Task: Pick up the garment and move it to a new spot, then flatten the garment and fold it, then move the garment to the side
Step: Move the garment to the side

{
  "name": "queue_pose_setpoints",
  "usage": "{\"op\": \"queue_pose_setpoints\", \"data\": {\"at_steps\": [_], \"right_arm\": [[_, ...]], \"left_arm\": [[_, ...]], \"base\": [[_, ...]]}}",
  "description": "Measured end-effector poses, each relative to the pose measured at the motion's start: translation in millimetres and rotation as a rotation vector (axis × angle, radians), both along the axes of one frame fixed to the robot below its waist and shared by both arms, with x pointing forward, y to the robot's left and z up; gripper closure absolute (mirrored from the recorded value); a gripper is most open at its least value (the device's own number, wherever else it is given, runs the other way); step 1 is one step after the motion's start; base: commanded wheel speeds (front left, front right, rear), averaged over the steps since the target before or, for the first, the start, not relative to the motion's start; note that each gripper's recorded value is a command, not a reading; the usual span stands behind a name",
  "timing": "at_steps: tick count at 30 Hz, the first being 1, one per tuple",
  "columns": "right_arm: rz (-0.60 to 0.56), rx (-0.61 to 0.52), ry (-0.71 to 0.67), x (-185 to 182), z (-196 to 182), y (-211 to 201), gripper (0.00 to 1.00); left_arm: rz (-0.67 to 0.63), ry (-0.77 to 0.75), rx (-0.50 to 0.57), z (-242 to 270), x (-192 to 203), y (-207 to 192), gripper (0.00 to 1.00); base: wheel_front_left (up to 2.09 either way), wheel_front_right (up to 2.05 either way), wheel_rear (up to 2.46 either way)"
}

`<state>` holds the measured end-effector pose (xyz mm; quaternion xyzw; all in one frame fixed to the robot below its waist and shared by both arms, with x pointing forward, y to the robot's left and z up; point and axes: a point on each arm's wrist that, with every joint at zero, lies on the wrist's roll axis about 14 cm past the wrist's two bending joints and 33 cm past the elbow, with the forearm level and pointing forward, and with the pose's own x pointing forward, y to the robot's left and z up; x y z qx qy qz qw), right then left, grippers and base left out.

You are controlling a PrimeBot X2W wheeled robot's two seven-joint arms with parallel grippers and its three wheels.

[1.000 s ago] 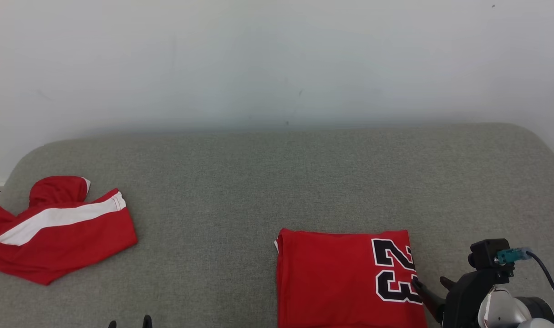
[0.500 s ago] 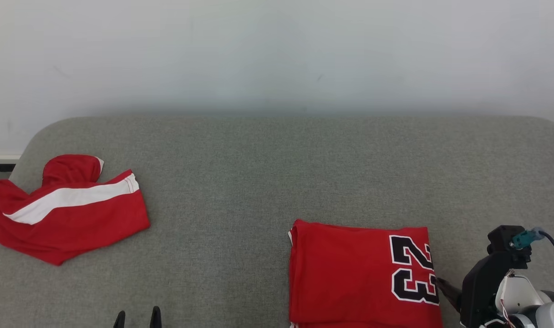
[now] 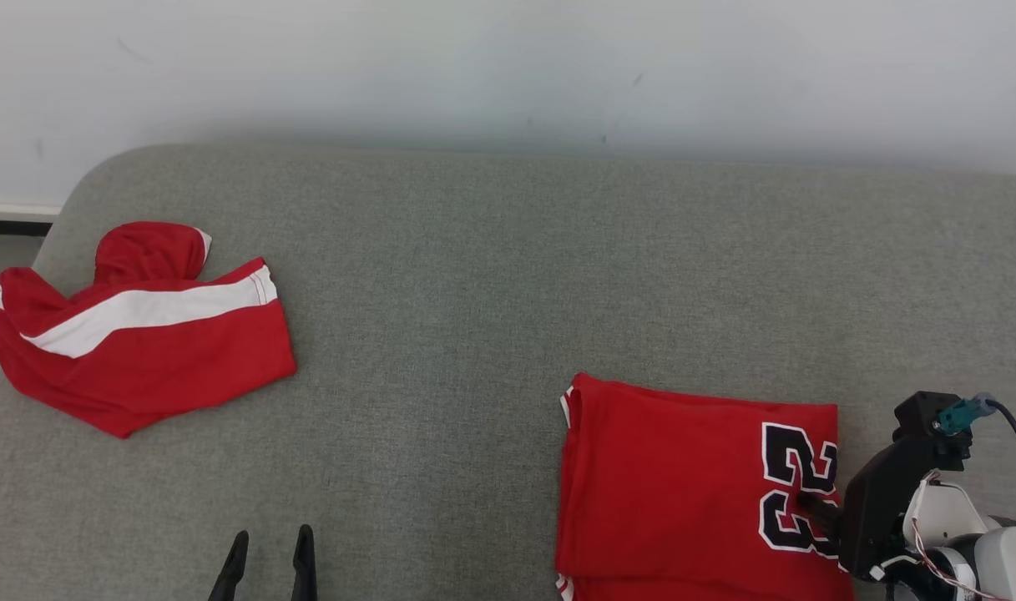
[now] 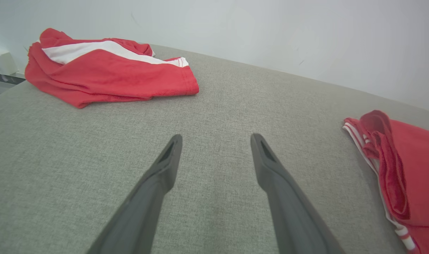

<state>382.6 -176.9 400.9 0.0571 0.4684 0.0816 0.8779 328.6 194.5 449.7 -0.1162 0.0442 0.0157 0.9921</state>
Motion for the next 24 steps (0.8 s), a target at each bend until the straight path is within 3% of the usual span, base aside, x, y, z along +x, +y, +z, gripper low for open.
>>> {"op": "queue_pose_setpoints", "data": {"at_steps": [7,8,9,10,11,24], "right_arm": [[0.039,-0.02,0.11,0,-25,10,0.0],[0.05,-0.027,0.119,0,-27,11,0.05],[0.057,-0.035,0.122,1,-27,11,0.58],[0.063,-0.042,0.12,2,-27,10,0.75],[0.069,-0.049,0.112,4,-26,10,1.0],[0.118,-0.154,-0.053,42,11,-8,1.0]], "left_arm": [[0.019,0.028,-0.01,-8,4,5,0.0],[0.022,0.03,-0.012,-9,5,5,0.0],[0.024,0.031,-0.011,-9,5,6,0.0],[0.025,0.031,-0.011,-9,6,7,0.0],[0.025,0.031,-0.011,-9,7,7,0.0],[-0.021,-0.018,-0.026,3,29,-7,0.0]], "base": [[0.0,0.0,0.0],[0.0,0.0,0.0],[0.0,0.0,0.0],[0.0,0.0,0.0],[0.0,0.0,0.0],[0.0,0.0,0.0]]}}
